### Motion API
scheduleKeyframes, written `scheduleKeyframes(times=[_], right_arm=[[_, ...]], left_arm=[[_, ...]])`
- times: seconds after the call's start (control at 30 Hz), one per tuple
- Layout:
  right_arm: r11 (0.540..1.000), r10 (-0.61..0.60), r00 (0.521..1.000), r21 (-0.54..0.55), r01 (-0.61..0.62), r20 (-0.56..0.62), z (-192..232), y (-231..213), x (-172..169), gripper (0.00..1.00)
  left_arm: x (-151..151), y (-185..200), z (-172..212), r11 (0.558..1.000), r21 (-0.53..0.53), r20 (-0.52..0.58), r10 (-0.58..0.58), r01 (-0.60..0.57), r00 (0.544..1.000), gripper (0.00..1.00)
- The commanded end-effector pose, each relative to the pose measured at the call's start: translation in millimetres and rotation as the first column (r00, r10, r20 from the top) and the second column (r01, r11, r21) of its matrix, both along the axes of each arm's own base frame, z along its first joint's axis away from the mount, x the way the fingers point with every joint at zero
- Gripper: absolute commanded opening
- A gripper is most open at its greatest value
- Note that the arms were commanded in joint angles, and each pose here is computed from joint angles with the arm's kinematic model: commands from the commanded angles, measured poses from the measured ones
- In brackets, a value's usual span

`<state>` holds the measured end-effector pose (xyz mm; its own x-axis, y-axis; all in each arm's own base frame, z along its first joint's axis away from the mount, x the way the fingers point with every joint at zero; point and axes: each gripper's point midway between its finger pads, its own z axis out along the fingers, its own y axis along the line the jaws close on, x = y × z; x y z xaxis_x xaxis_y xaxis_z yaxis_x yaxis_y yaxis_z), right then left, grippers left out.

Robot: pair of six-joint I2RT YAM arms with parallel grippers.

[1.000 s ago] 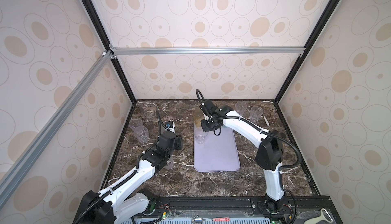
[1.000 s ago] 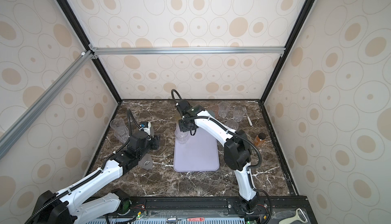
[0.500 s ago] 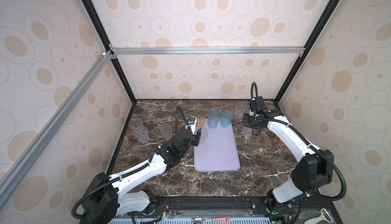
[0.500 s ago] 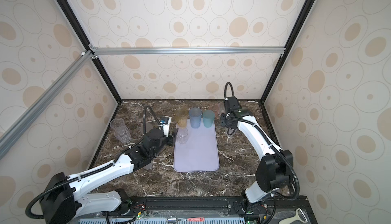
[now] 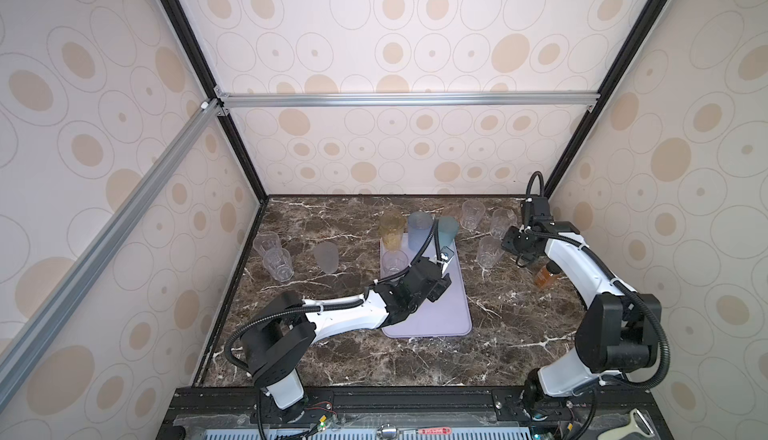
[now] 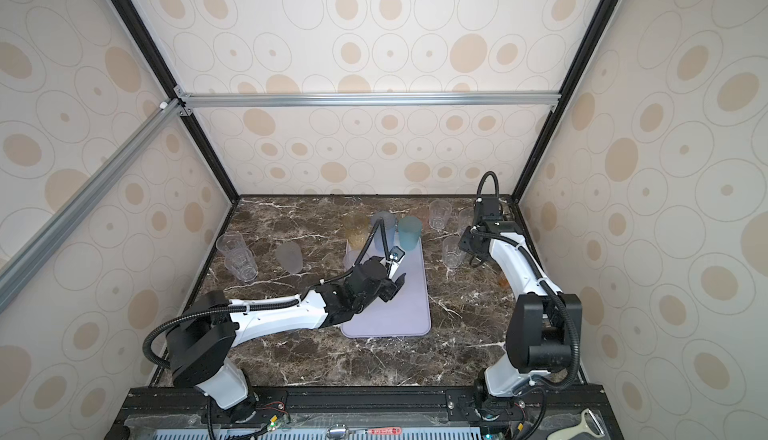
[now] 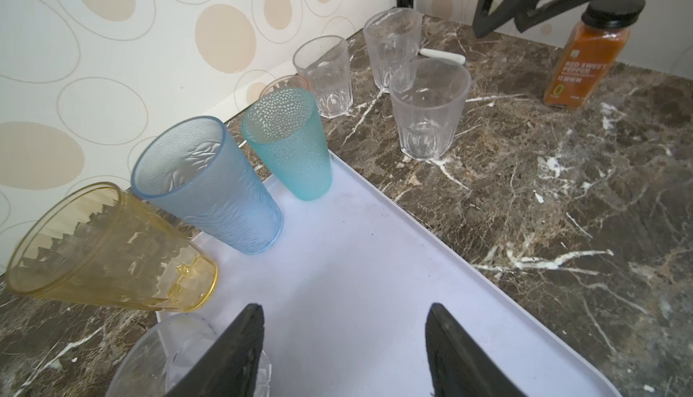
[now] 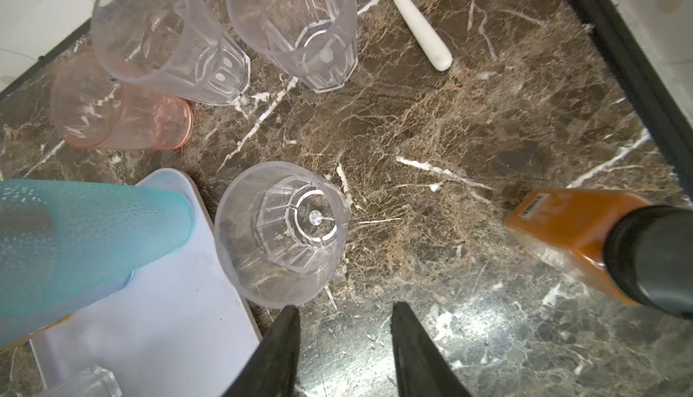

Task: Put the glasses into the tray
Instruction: 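Move the right gripper to a clear glass beyond the tray and grasp its rim, then carry the clear glass with the right gripper over the tray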

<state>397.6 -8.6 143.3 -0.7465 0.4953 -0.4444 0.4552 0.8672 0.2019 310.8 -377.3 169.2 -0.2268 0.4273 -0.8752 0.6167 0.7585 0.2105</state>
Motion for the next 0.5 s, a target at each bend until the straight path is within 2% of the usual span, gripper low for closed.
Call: scheduleKeyframes(times=[0.0,0.33,0.47], right_arm=[[0.999,0.002,1.000,0.045,-0.001,-0.011,-9,4,8,0.42],[0.997,0.010,0.997,0.076,-0.004,-0.071,-40,7,26,0.39],[0.996,0.018,0.995,0.085,-0.010,-0.099,-53,9,28,0.32]], left_arm=[[1,-7,11,0.999,0.017,0.035,-0.029,0.029,0.999,0.68],[0,-5,-1,0.999,0.039,0.017,-0.025,0.025,1.000,0.68],[1,-2,0,0.999,0.052,0.031,-0.018,0.016,0.999,0.68]])
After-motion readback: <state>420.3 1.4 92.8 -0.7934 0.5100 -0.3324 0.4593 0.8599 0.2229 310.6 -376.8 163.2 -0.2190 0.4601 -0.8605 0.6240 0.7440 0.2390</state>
